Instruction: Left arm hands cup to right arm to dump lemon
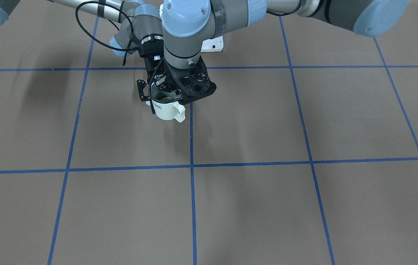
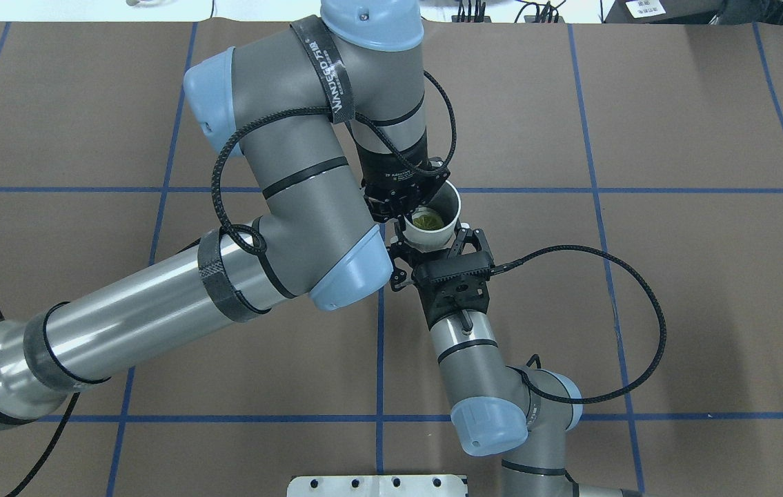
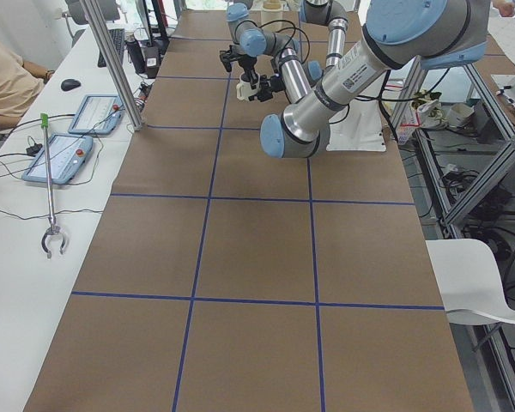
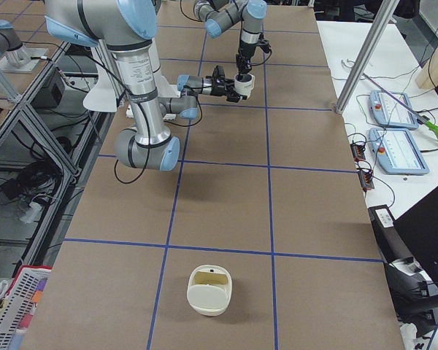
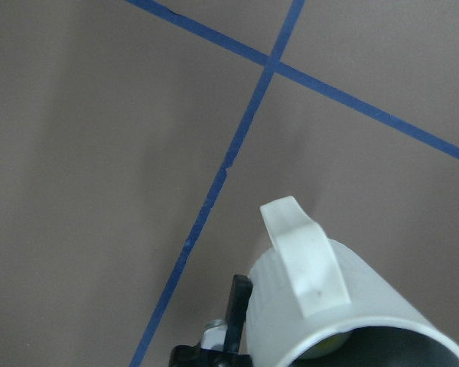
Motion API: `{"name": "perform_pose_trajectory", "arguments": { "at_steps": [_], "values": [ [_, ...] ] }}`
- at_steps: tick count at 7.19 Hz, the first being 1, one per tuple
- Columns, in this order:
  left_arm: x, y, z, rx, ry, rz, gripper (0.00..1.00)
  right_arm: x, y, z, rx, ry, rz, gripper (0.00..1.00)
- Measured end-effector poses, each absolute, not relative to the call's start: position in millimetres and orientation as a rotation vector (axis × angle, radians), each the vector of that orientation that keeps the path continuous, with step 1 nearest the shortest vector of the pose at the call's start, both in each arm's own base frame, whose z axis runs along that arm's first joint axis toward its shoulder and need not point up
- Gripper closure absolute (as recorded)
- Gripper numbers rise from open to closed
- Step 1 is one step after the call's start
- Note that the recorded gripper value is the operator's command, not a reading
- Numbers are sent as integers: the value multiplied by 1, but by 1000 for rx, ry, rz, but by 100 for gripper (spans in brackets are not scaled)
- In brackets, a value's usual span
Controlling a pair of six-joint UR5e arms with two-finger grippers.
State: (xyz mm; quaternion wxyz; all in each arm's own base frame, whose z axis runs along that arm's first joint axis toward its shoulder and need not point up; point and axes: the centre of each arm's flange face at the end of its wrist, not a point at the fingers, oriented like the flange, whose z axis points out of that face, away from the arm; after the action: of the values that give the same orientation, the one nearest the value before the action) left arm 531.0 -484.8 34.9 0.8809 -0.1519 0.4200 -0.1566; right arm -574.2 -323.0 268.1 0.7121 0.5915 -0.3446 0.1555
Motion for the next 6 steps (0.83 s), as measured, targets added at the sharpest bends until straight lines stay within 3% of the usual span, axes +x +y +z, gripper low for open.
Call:
{"name": "perform_pose_trajectory", "arguments": {
  "at_steps": [1,6],
  "values": [
    [532,-484,35,-317,875,-326,1,-574,-323,269,1312,-760,342,77],
    [480,-490,4,-254,963,-343,0,-573,-323,270,1316,-754,342,82]
  ]
}}
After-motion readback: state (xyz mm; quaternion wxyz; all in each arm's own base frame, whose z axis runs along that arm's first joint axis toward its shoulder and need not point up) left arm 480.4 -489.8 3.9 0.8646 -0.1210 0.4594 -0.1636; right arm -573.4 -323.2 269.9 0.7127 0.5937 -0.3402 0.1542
